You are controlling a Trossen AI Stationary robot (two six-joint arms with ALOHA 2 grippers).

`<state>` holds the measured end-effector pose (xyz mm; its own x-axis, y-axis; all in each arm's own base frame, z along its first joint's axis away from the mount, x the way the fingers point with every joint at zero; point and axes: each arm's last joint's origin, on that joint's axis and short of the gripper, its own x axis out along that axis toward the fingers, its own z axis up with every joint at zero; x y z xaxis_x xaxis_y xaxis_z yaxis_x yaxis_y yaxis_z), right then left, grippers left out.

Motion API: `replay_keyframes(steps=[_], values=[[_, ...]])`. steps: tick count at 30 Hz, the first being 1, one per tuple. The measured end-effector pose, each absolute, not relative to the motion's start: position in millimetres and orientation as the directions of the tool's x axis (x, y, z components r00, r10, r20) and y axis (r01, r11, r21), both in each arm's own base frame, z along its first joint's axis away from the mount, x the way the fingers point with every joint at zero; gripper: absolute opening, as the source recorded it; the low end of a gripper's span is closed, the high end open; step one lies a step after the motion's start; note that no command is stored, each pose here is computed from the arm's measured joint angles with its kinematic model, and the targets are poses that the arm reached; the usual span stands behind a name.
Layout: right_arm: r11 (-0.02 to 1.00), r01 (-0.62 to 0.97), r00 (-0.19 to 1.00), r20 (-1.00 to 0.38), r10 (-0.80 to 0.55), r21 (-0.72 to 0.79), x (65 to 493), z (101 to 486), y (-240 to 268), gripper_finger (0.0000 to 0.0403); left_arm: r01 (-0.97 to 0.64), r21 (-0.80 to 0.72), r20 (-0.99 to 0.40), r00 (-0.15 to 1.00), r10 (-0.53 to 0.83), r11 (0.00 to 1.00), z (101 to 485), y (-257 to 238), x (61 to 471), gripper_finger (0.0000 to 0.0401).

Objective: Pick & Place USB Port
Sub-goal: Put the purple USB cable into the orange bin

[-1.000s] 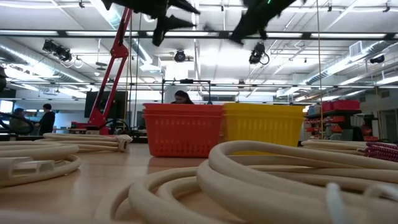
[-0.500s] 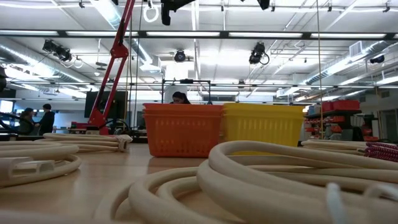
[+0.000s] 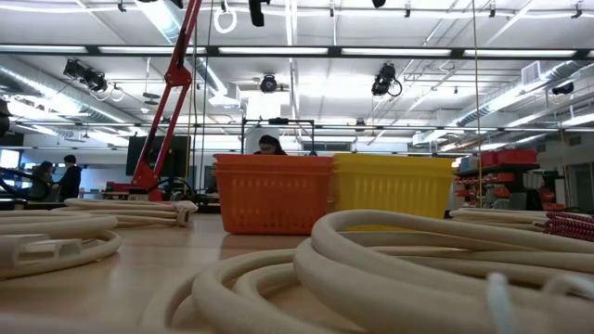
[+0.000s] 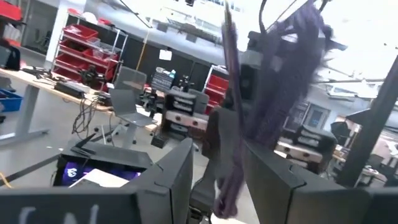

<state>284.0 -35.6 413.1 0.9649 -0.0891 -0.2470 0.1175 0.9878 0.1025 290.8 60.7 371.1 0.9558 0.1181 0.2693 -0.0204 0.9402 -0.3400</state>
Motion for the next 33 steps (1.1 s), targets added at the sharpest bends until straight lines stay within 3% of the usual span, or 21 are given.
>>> replay_keyframes(steps=[24, 26, 29, 33], values=[[0.986, 0.106, 0.969, -0.235, -0.074, 0.126, 303, 404, -30, 0.0010, 0.026, -0.346, 0.299, 0.951, 0.084, 0.938, 374, 58, 290, 0.0143], [0.987, 0.092, 0.969, -0.239, -0.058, 0.132, 303, 404, -29, 0.0010, 0.014, -0.352, 0.292, 0.952, 0.096, 0.936, 373, 59, 290, 0.0124], [0.987, 0.091, 0.971, -0.233, -0.059, 0.132, 303, 405, -29, 0.0010, 0.012, -0.343, 0.279, 0.956, 0.089, 0.939, 372, 58, 291, 0.0040], [0.987, 0.091, 0.970, -0.236, -0.059, 0.129, 303, 404, -29, 0.0011, 0.002, -0.338, 0.261, 0.961, 0.092, 0.941, 371, 58, 291, 0.0033]])
